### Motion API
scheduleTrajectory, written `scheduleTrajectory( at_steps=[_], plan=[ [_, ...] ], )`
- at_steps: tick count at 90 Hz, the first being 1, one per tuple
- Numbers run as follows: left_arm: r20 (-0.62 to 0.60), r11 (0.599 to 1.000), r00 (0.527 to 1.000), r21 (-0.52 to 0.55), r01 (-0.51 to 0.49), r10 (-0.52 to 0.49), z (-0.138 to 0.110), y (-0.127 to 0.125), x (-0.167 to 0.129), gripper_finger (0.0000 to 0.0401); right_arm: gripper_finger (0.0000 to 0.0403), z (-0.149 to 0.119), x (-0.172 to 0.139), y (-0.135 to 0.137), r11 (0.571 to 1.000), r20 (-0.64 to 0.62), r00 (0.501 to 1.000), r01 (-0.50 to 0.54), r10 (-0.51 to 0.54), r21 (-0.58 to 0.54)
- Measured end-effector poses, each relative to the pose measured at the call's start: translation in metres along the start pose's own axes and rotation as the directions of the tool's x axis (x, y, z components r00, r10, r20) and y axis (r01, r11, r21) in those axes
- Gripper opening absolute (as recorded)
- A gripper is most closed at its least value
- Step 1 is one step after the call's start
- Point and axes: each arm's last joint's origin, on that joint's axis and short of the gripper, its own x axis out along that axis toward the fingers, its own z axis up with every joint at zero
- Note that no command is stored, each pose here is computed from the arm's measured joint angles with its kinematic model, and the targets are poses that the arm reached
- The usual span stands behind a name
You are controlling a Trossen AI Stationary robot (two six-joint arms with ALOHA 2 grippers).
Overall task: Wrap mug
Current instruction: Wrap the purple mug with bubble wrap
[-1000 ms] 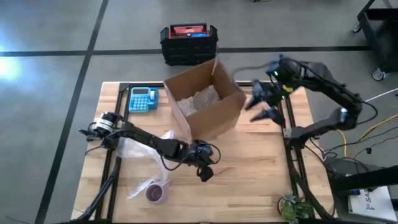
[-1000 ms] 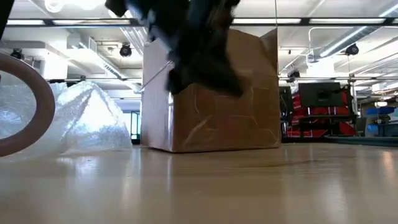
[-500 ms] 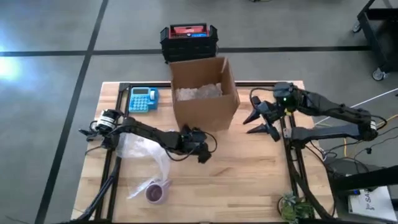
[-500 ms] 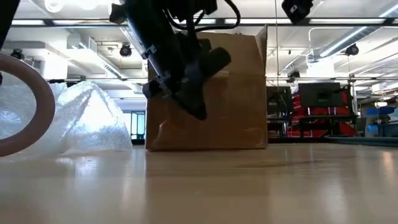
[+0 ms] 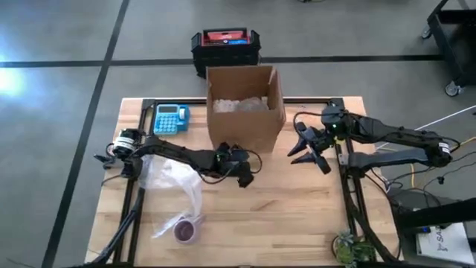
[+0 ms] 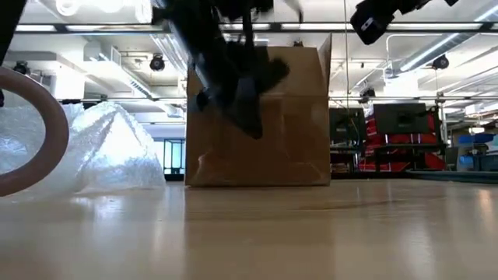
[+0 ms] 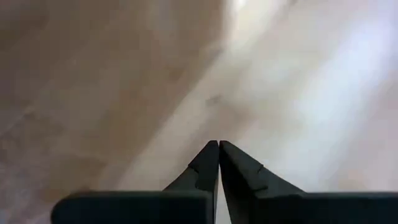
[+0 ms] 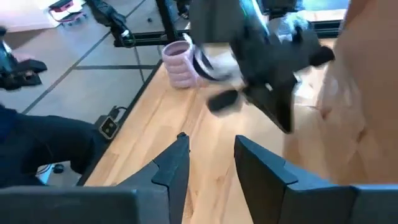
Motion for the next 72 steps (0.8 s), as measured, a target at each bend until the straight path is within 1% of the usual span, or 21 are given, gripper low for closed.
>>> scheduleTrajectory(
  at_steps=[11,19,25,30,34,39,43,47,52,58,63,68,72],
  plan=[
    [-0.057,0.989,0.991,0.083,0.126,-0.121,-0.018,-0.023,-0.05,0.0,0.0081,0.001,0.001,0.008,0.998,0.004,0.999,-0.033,0.033,-0.045],
    [-0.076,0.975,0.978,0.093,0.2,-0.194,-0.027,-0.031,-0.084,0.0,0.0068,0.0,0.006,0.009,0.997,-0.014,0.999,-0.053,0.052,-0.058],
    [-0.09,0.957,0.96,0.103,0.273,-0.264,-0.034,-0.037,-0.105,0.0,0.006,-0.001,0.012,0.009,0.996,-0.034,0.997,-0.065,0.062,-0.063],
    [-0.112,0.949,0.953,0.112,0.294,-0.282,-0.039,-0.037,-0.118,0.0001,0.0054,-0.003,0.018,0.006,0.996,-0.054,0.996,-0.071,0.068,-0.058],
    [-0.135,0.953,0.951,0.084,0.292,-0.28,-0.042,-0.034,-0.127,0.0006,0.0049,-0.003,0.023,0.004,0.996,-0.065,0.995,-0.077,0.073,-0.047],
    [-0.171,0.963,0.949,0.008,0.269,-0.263,-0.043,-0.026,-0.134,0.0017,0.0045,-0.005,0.03,0.003,0.996,-0.09,0.993,-0.085,0.083,-0.025],
    [-0.228,0.967,0.94,-0.047,0.251,-0.255,-0.046,-0.021,-0.139,0.0031,0.0041,-0.006,0.038,0.002,0.995,-0.109,0.989,-0.097,0.095,-0.011],
    [-0.307,0.966,0.917,-0.104,0.236,-0.256,-0.05,-0.017,-0.142,0.0048,0.0039,-0.008,0.044,0.002,0.994,-0.129,0.986,-0.11,0.109,0.0],
    [-0.405,0.957,0.869,-0.175,0.233,-0.285,-0.057,-0.018,-0.145,0.0073,0.0036,-0.012,0.053,0.003,0.992,-0.164,0.978,-0.127,0.128,0.013],
    [-0.503,0.948,0.806,-0.223,0.229,-0.313,-0.066,-0.02,-0.148,0.0104,0.0033,-0.013,0.063,0.003,0.989,-0.175,0.974,-0.148,0.146,0.005],
    [-0.556,0.94,0.76,-0.251,0.232,-0.336,-0.072,-0.025,-0.149,0.0128,0.0032,-0.016,0.07,0.005,0.986,-0.202,0.966,-0.166,0.163,0.005],
    [-0.588,0.939,0.735,-0.259,0.226,-0.339,-0.078,-0.028,-0.149,0.0148,0.0033,-0.016,0.077,0.006,0.984,-0.2,0.964,-0.181,0.176,-0.007],
    [-0.603,0.944,0.73,-0.26,0.202,-0.322,-0.082,-0.029,-0.149,0.0161,0.0034,-0.017,0.083,0.008,0.981,-0.204,0.961,-0.192,0.185,-0.012]
  ],
)
